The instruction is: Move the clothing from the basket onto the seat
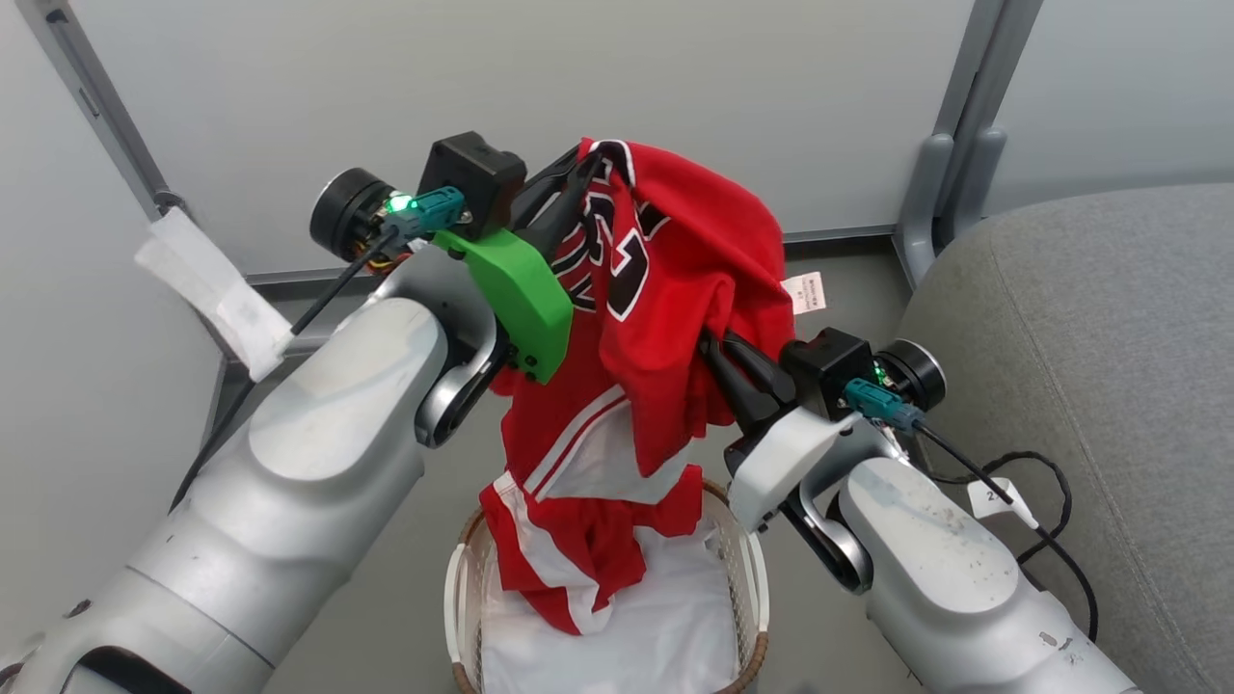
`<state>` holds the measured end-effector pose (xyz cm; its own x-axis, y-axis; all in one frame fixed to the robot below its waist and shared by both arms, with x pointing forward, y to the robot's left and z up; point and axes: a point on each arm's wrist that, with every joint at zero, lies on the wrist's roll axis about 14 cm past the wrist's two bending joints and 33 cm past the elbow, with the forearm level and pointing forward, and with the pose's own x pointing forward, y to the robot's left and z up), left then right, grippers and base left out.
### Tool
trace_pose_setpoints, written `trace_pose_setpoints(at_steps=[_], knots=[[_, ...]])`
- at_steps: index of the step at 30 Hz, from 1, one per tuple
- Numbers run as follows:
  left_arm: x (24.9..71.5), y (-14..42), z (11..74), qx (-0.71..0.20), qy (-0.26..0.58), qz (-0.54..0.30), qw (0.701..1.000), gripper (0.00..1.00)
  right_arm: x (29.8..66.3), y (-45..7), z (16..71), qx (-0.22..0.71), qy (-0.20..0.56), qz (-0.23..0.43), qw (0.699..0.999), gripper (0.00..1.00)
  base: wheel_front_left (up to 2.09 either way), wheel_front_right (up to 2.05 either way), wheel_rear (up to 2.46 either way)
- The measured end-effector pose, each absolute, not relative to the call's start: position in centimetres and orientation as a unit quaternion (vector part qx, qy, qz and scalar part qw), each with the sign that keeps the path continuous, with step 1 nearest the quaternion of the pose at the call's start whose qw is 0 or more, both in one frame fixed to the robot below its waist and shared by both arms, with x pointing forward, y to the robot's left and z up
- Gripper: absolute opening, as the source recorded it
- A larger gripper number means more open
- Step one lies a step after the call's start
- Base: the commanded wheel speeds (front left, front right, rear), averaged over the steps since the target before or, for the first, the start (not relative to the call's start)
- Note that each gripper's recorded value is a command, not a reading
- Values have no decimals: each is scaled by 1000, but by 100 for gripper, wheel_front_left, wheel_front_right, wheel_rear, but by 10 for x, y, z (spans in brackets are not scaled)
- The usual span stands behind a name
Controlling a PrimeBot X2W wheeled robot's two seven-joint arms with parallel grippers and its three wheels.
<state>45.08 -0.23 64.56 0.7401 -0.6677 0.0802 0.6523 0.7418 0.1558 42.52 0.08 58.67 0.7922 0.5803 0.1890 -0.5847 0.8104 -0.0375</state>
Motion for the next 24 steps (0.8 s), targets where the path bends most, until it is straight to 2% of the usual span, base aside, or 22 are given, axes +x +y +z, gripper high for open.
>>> trace_pose_setpoints(at_steps=[4, 6, 8, 9, 24], knots=[[457, 5, 630, 45, -52, -342, 937, 0, 428, -12, 603, 9, -123, 290, 949, 0, 0, 0, 0], [459, 6, 625, 30, -51, -337, 940, 32, 431, -21, 609, 4, -135, 276, 952, 0, 0, 0, 0], [459, 6, 619, 0, -44, -332, 942, 60, 434, -32, 615, -1, -145, 260, 955, 0, 0, 0, 0], [458, 5, 615, -13, -41, -332, 942, 100, 435, -39, 618, -4, -150, 252, 956, 0, 0, 0, 0], [418, -56, 556, -42, -8, -410, 911, 100, 438, -163, 642, -78, -186, 112, 973, 0, 0, 0, 0]])
